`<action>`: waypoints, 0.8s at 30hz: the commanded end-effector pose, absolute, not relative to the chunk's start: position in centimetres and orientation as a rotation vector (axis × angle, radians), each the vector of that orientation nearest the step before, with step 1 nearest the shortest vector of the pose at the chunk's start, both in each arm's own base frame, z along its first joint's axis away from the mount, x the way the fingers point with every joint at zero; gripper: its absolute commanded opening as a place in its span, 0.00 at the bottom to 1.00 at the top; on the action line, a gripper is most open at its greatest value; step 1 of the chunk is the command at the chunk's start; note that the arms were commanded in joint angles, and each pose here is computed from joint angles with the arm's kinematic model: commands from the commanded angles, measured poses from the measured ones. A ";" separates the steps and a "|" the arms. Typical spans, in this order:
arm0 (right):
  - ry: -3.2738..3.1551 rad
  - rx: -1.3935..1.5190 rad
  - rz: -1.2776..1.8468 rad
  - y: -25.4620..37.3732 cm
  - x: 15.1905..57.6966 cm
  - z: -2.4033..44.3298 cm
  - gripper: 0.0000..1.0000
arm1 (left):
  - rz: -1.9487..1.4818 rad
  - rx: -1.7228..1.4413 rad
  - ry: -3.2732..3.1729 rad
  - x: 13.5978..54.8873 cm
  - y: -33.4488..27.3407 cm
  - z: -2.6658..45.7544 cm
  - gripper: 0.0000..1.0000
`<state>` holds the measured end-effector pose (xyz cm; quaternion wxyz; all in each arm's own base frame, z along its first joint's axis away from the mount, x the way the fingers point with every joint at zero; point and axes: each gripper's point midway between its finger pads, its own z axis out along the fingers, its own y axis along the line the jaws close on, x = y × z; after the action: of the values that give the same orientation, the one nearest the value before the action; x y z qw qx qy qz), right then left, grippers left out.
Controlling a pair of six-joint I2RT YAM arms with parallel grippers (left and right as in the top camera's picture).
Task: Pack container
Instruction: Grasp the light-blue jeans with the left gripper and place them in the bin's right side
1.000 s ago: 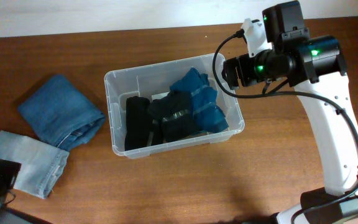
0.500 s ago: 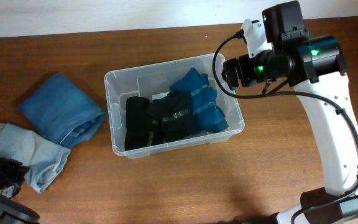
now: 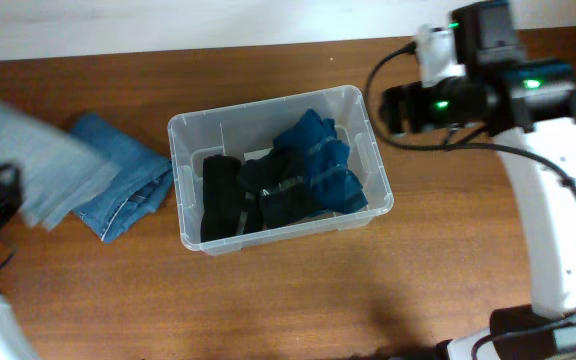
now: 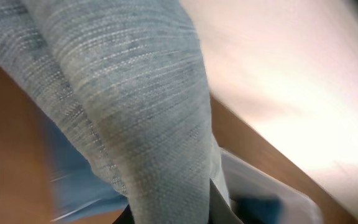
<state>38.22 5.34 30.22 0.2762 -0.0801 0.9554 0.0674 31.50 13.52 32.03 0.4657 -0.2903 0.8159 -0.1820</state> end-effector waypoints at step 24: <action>2.465 0.219 0.019 -6.2 34.0 34.7 0.98 | -0.854 0.041 2.585 38.6 -30.4 13.3 0.00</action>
<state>34.15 -6.26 34.02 0.3169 0.0805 0.9450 0.0035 37.82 -30.53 13.88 0.2179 0.0508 0.9250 -0.3070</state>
